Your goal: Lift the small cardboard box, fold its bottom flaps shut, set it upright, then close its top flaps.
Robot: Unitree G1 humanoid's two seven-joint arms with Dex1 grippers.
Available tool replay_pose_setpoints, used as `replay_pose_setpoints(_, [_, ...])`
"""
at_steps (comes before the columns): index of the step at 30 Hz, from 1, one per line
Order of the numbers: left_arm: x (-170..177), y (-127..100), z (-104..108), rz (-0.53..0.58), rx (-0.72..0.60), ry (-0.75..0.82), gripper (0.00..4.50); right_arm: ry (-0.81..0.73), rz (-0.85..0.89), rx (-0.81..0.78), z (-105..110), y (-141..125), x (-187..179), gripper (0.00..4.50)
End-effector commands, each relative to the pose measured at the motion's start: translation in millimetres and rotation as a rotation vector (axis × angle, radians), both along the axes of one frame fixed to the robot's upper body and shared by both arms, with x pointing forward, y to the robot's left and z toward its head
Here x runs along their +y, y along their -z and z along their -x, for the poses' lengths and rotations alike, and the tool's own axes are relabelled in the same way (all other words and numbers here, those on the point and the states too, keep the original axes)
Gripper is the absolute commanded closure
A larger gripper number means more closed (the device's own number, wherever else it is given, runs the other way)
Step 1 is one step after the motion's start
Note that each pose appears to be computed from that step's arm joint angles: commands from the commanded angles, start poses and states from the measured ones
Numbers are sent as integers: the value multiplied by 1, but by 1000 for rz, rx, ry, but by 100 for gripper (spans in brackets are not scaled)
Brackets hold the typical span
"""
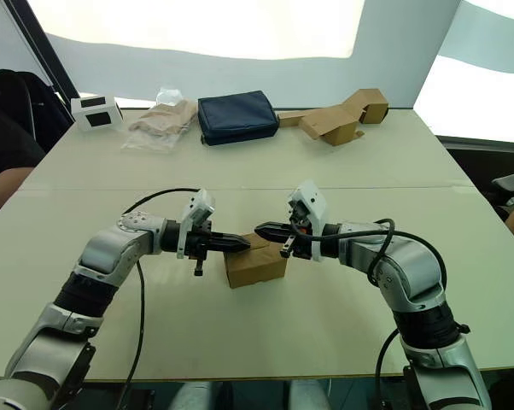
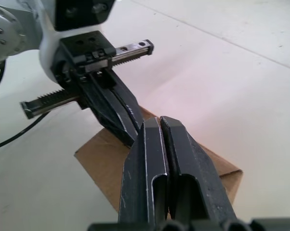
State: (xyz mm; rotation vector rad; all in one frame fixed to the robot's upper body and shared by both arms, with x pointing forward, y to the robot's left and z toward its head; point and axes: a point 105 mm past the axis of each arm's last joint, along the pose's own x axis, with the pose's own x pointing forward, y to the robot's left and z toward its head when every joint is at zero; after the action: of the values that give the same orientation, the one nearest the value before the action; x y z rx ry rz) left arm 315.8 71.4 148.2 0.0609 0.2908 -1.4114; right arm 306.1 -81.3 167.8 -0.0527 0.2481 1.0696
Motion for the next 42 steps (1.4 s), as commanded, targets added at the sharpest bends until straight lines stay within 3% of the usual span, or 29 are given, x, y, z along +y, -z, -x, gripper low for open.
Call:
replay_pose_setpoints(1, [2, -27, 4, 46, -55, 1, 446, -11, -16, -67, -1, -12, 4, 450])
replay_pose_setpoints(5, [7, -10, 6, -1, -21, -37, 446, 1, 6, -47, -3, 0, 4, 450])
replay_pose_setpoints(13, [9, 25, 12, -96, 27, -63, 446, 37, 155, 44, -2, 51, -6, 450])
replay_pose_setpoints(16, [10, 21, 12, -83, 16, -68, 446, 28, 117, 23, -1, 41, -4, 450])
replay_pose_setpoints(22, [16, -17, 13, 33, -36, -88, 446, -32, -42, -75, 8, -13, 0, 450])
replay_pose_setpoints(26, [30, -32, 16, 51, -82, -142, 446, -31, -51, -106, 15, -32, -10, 450])
replay_pose_setpoints(32, [67, -53, 30, 71, -159, -231, 446, -12, 77, -94, 38, -31, -50, 450])
replay_pose_setpoints(42, [126, -37, 76, -119, -102, -280, 446, -25, 239, -26, 77, -31, -95, 450])
